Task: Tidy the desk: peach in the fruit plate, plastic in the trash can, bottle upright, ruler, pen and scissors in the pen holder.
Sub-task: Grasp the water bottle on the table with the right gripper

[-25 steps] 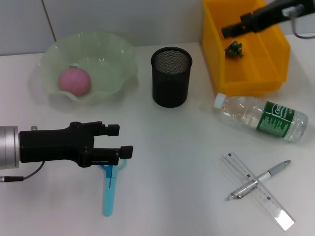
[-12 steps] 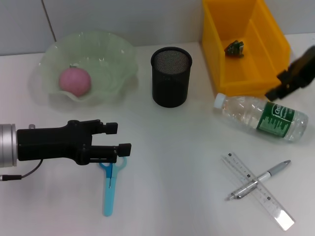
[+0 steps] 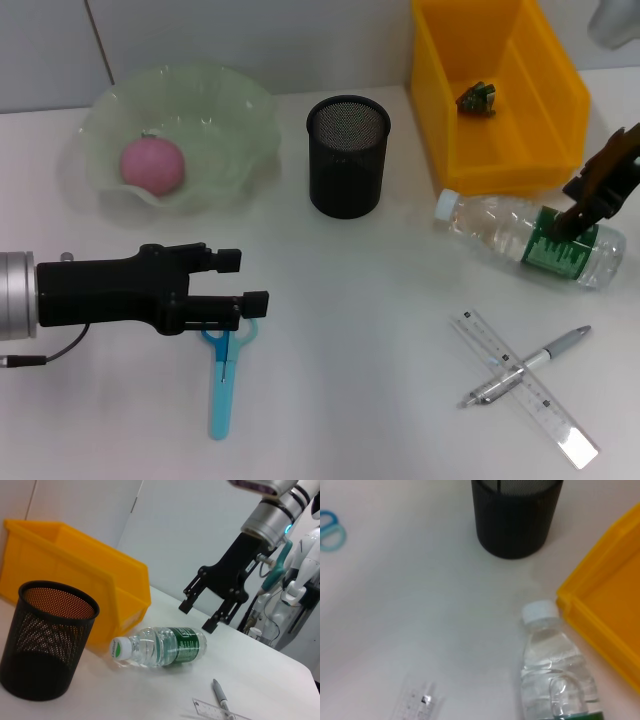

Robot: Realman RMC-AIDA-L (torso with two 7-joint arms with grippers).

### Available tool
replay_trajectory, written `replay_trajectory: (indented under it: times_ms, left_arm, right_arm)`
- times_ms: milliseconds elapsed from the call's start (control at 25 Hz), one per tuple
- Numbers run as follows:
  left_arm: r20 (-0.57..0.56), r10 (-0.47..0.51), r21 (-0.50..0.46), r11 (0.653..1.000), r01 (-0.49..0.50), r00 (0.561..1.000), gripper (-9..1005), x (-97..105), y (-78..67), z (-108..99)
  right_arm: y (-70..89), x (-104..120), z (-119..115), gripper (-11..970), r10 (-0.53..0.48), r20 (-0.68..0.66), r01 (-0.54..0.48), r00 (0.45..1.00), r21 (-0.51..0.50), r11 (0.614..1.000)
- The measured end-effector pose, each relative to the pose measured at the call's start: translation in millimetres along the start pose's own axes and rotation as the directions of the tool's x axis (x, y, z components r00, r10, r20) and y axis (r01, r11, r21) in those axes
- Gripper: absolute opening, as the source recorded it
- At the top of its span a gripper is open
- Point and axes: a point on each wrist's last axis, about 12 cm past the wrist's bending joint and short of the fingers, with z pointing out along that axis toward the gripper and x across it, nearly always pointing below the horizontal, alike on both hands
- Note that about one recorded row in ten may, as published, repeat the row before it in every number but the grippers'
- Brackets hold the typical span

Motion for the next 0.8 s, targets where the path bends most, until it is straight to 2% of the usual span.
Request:
replay_trajectory:
  times_ms: [400,800]
  left_arm:
    - [0.003,-0.008,0.001,1.0,0.008,1.0,844,3,-1.2,1]
    - [0.004,-0.01,0.005,1.0,0.01,1.0,844,3,-1.9,1]
  right_arm:
    - [5.0,-4,28,730,-0.043,-0.077,0.049,0.996,0.084,0.995]
    - [8.1,-3,46,730,-0.059,-0.093,0.067,0.994,0.091,0.994]
